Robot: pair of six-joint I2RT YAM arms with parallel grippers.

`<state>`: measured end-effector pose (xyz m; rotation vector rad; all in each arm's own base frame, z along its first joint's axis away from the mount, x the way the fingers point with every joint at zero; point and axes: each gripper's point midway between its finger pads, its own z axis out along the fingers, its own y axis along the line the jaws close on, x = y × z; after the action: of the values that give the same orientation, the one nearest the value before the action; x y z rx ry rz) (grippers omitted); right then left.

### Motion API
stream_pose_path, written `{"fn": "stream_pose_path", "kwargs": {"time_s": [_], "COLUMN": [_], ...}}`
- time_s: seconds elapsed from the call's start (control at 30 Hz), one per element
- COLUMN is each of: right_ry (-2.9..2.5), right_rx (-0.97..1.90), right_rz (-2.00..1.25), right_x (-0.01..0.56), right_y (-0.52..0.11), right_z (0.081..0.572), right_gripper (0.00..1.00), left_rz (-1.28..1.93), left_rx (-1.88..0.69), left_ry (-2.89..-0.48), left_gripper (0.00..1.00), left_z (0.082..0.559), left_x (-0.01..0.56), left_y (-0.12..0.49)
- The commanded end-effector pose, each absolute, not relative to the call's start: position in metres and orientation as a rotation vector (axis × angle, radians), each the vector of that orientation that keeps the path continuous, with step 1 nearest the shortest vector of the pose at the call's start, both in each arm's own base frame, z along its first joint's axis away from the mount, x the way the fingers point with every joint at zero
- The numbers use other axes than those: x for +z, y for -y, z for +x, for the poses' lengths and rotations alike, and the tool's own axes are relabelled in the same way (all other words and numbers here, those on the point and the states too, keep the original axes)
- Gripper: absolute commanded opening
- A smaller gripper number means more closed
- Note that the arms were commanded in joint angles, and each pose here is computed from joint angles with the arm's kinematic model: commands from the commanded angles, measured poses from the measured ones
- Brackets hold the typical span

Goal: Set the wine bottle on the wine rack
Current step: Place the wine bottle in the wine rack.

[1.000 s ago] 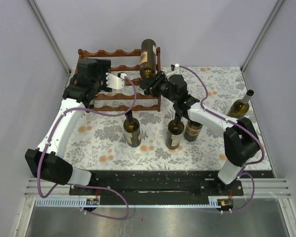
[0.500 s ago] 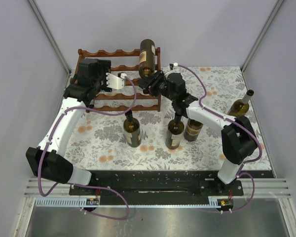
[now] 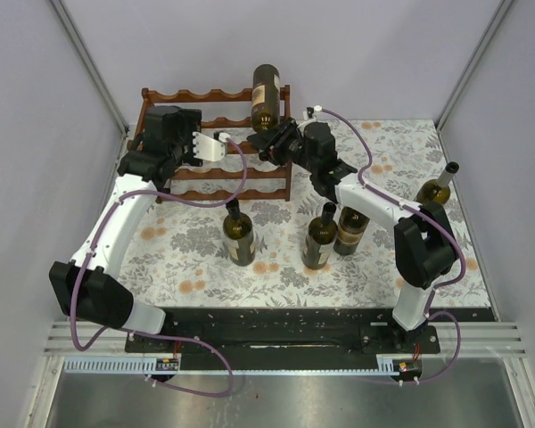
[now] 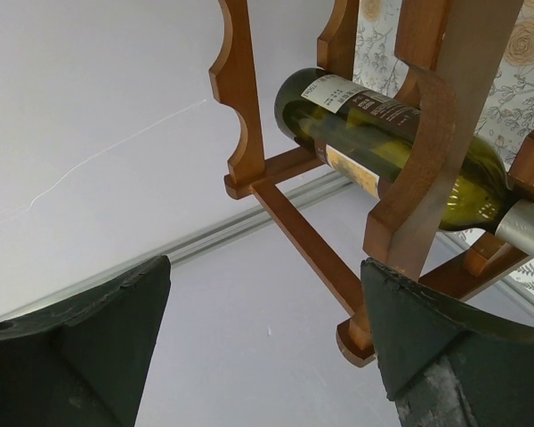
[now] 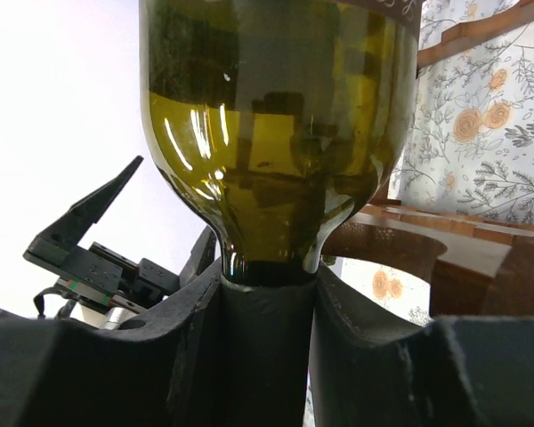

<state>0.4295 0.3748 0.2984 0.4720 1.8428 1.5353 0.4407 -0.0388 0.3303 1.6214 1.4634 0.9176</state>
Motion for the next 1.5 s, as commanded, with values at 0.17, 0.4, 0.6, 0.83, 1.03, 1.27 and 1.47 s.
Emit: {"fn": "stream_pose_path", "kwargs": {"time_s": [0.17,0.4,0.6,0.83,1.03,1.27,1.47], "right_ry": [-1.742,-1.751,-1.778,-1.822,-1.853,-1.897,-1.929], "right_rx": [1.628,1.619,1.635,1.648,1.669,1.672,1.656], "right_rz": [0.455,0.483,0.552,0.629,0.702,0.755,0.772], "right_x": [0.336,0.331,0.327,0.319,0.317,0.31,0.302], "right_y": [-0.375,-0.374,-0.376,-0.376,-0.376,-0.376,-0.373], "right_z": [0.439,0.44,0.444,0.443,0.441,0.438,0.432], "right_gripper": [0.0,0.0,0.0,0.04,0.08,0.08,0.12], "left_rz": [1.559,1.559,1.565,1.571,1.571,1.571,1.576], "left_rx": [0.985,0.99,0.989,0.986,0.992,0.997,1.0], "left_ry": [-1.441,-1.439,-1.444,-1.45,-1.449,-1.446,-1.445], "left_gripper": [0.91,0.91,0.91,0.91,0.9,0.9,0.9], "left_z": [0.448,0.447,0.446,0.447,0.447,0.445,0.444], "left_x": [0.349,0.35,0.347,0.344,0.345,0.346,0.345], "left_y": [0.035,0.035,0.034,0.034,0.034,0.033,0.032]}}
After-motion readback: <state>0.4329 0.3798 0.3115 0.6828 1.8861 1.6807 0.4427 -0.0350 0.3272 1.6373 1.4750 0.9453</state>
